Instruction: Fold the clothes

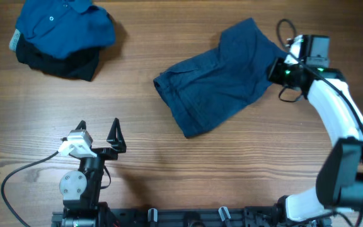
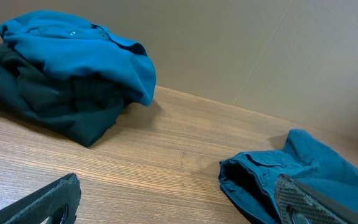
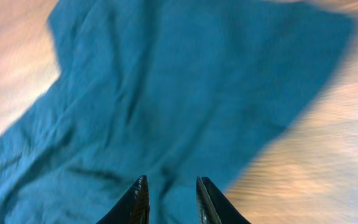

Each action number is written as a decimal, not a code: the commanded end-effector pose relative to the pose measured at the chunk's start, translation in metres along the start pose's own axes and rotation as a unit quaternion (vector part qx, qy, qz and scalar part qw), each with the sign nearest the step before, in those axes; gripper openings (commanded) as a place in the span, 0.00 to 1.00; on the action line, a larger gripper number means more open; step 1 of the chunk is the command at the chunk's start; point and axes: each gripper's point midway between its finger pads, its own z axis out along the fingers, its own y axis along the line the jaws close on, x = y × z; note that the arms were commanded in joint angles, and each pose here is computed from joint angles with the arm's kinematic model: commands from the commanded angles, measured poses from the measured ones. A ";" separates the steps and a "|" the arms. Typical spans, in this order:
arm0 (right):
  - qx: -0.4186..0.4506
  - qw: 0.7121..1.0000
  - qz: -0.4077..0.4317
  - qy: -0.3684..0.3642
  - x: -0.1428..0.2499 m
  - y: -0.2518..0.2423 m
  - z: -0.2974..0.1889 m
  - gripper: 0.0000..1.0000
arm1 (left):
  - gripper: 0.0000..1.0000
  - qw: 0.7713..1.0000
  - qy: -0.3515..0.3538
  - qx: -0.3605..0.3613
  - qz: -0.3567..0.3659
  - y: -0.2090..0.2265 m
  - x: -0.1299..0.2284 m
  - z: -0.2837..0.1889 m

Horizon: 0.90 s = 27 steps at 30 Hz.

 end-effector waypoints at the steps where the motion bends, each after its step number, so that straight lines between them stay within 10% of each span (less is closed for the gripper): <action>1: -0.076 0.993 -0.072 0.053 0.024 0.031 0.029 0.26 | 1.00 1.000 -0.001 -0.010 0.011 0.004 0.001 0.000; 20: -0.081 0.977 -0.152 0.129 0.105 0.125 0.056 0.37 | 1.00 1.000 -0.001 -0.010 0.011 0.004 0.001 0.000; 27: -0.053 0.971 -0.173 0.157 0.145 0.148 0.063 0.18 | 1.00 1.000 -0.001 -0.010 0.011 0.004 0.001 0.000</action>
